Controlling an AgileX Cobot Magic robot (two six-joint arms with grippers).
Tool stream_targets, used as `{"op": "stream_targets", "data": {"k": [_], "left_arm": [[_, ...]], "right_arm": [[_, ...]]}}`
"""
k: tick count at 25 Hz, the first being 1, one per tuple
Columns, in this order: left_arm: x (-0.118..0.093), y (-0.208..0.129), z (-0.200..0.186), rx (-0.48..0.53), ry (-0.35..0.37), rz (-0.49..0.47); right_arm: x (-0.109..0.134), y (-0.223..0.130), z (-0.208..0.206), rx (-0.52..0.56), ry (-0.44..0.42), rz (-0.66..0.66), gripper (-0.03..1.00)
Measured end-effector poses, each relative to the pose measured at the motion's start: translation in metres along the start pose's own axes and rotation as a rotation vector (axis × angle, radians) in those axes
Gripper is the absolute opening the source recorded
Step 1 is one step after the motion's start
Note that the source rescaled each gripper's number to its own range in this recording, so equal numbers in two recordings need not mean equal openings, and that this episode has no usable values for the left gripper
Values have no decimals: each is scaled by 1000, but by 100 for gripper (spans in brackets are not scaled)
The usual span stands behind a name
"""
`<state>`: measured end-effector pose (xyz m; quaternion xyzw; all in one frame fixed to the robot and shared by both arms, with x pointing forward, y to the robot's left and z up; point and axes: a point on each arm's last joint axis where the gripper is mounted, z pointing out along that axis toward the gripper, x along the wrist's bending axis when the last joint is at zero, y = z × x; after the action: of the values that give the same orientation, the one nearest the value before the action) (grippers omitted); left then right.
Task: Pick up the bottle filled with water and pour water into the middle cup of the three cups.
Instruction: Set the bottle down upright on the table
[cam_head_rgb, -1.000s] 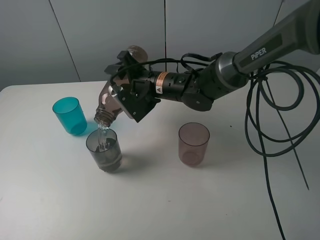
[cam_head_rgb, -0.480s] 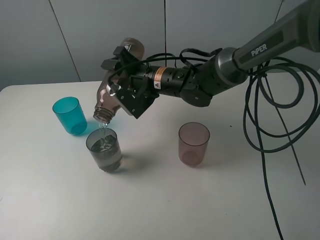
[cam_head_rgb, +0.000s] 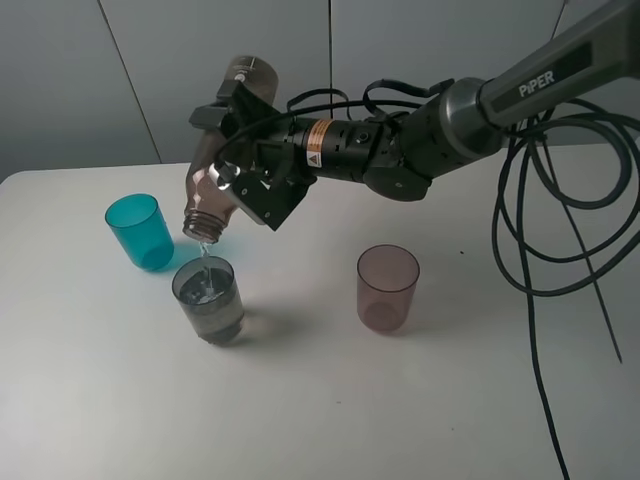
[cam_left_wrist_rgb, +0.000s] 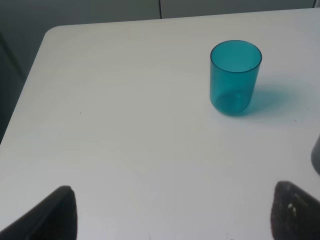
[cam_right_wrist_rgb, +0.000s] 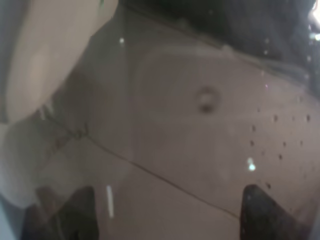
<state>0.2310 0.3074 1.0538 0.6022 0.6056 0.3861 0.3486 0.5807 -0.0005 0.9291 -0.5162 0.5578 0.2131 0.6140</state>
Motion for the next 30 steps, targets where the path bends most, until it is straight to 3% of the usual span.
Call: {"op": "stream_targets", "data": {"k": [9,16,21,30], "left_arm": [[0,0,0,0,0,0],[0,0,0,0,0,0],[0,0,0,0,0,0],[0,0,0,0,0,0]], "right_arm": [[0,1,0,-6,-1,-7,0],[0,1,0,-7,4,64,0],[2,3,0,-18,32,357,0],[-11,-7,-6,23,45,1151,0]]}}
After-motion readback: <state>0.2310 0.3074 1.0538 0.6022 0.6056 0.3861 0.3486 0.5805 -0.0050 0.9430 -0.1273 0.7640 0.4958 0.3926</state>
